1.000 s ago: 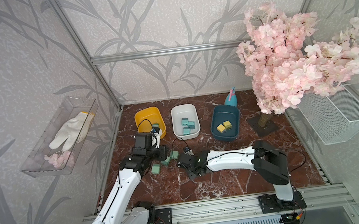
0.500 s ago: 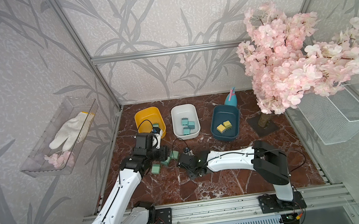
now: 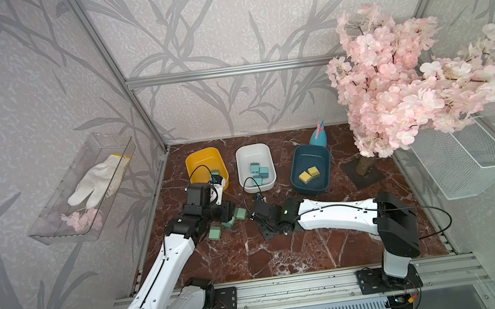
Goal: Place the plugs by color into the storage box
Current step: Pick up the plug from the center of the board, then place the plug in the storage box, then pick up the plug from the center of the board, then place the plug in the storage box, then pick up the plug from the center of the board.
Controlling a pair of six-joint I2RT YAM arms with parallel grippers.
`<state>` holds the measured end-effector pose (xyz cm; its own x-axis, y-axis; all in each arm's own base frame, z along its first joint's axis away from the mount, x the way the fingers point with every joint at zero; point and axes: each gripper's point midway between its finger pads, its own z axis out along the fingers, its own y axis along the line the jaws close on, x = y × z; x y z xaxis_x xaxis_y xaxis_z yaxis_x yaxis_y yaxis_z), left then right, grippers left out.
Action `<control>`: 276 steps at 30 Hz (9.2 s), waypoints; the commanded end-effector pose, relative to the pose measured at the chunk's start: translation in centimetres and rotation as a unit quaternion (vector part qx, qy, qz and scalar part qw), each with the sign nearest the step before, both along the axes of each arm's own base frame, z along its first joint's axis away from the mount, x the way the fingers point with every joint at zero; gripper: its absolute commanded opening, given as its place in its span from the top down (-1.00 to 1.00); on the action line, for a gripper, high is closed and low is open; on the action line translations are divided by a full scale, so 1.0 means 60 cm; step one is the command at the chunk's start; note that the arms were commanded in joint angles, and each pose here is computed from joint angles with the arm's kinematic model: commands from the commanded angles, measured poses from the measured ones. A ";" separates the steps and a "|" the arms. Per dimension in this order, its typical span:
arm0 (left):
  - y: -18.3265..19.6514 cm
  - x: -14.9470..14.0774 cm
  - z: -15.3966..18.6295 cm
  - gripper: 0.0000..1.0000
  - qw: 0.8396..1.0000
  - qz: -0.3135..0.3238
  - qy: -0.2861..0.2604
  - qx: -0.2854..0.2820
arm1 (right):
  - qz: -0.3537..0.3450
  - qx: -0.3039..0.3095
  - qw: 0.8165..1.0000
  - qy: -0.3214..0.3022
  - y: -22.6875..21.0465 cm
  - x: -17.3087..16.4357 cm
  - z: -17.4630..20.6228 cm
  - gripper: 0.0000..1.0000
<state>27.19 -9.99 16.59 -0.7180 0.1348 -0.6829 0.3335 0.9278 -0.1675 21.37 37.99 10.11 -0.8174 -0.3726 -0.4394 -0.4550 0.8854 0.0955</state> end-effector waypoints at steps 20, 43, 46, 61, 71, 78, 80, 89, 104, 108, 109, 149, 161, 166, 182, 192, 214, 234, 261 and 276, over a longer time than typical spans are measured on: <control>-0.031 -0.003 0.010 -0.17 0.999 -0.039 -0.017 -0.022 | 0.025 0.020 0.997 -0.076 0.071 0.287 0.085 0.16; -0.022 -0.002 0.005 -0.17 0.999 -0.035 -0.017 -0.001 | -0.013 0.024 0.998 -0.060 0.093 0.396 -0.017 0.15; -0.023 -0.001 0.004 -0.17 0.999 -0.036 -0.016 -0.001 | -0.007 0.034 0.997 -0.063 0.102 0.403 -0.022 0.10; -0.015 0.002 -0.001 -0.17 1.000 -0.023 -0.013 0.009 | -0.001 0.062 0.997 -0.048 0.121 0.421 -0.047 -0.13; -0.006 0.008 -0.005 -0.14 1.000 -0.006 -0.005 0.020 | 0.008 0.054 0.996 -0.073 0.098 0.407 0.036 -0.23; 0.005 0.013 -0.007 -0.14 0.999 0.012 -0.002 0.033 | 0.020 0.071 0.994 -0.078 0.088 0.378 0.113 -0.23; 0.006 0.014 -0.009 -0.14 0.999 0.013 0.002 0.035 | 0.029 0.065 0.994 -0.084 0.083 0.360 0.137 -0.23; 0.027 0.015 -0.019 -0.18 0.996 0.065 0.031 0.046 | 0.044 0.056 0.989 -0.129 0.056 0.254 0.207 -0.23; 0.012 0.020 -0.047 -0.22 0.980 0.148 0.111 0.080 | -0.047 0.117 0.975 -0.182 -0.132 0.136 0.232 -0.24; -0.006 0.019 -0.076 -0.23 0.975 0.159 0.135 0.078 | -0.067 0.118 0.974 -0.180 -0.163 0.128 0.209 -0.26; -0.009 0.019 -0.086 -0.25 0.973 0.162 0.142 0.078 | -0.072 0.118 0.974 -0.177 -0.169 0.127 0.203 -0.26; -0.067 0.057 -0.230 -0.14 0.962 0.059 0.227 0.143 | -0.074 0.120 0.979 -0.149 -0.185 0.127 0.155 -0.38; -0.056 0.056 -0.208 0.02 0.961 0.056 0.198 0.185 | -0.074 0.127 0.978 -0.145 -0.177 0.130 0.152 -0.39; -0.049 0.056 -0.186 0.03 0.964 0.055 0.175 0.195 | -0.076 0.130 0.978 -0.145 -0.178 0.129 0.153 -0.39; -0.027 0.057 -0.095 0.03 0.974 0.100 0.106 0.174 | -0.074 0.155 0.978 -0.117 -0.171 0.112 0.145 -0.37; 0.025 0.133 -0.005 0.01 0.968 0.133 0.052 0.207 | -0.062 0.161 0.979 -0.107 -0.152 0.115 0.138 -0.37; 0.215 0.377 -0.098 0.03 0.942 0.258 0.132 0.168 | -0.021 0.174 0.982 -0.069 -0.087 0.132 0.105 -0.37; 0.230 0.403 -0.152 -0.36 0.934 0.262 0.164 0.179 | -0.007 0.176 0.984 -0.034 -0.058 0.132 0.066 -0.37; 0.152 0.301 -0.007 -0.32 0.966 0.216 0.083 0.115 | 0.000 0.181 0.981 -0.068 -0.057 0.133 0.141 -0.37; 0.072 0.120 -0.037 -0.27 0.965 0.204 0.154 0.061 | 0.001 0.202 0.976 -0.079 -0.067 0.121 0.156 -0.37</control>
<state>36.71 -5.26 14.92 -0.8828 -0.0697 -0.4645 -0.0621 0.9976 -0.0315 29.14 34.01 18.53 -0.7430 -0.1599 -0.6499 -0.4804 0.8035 0.3515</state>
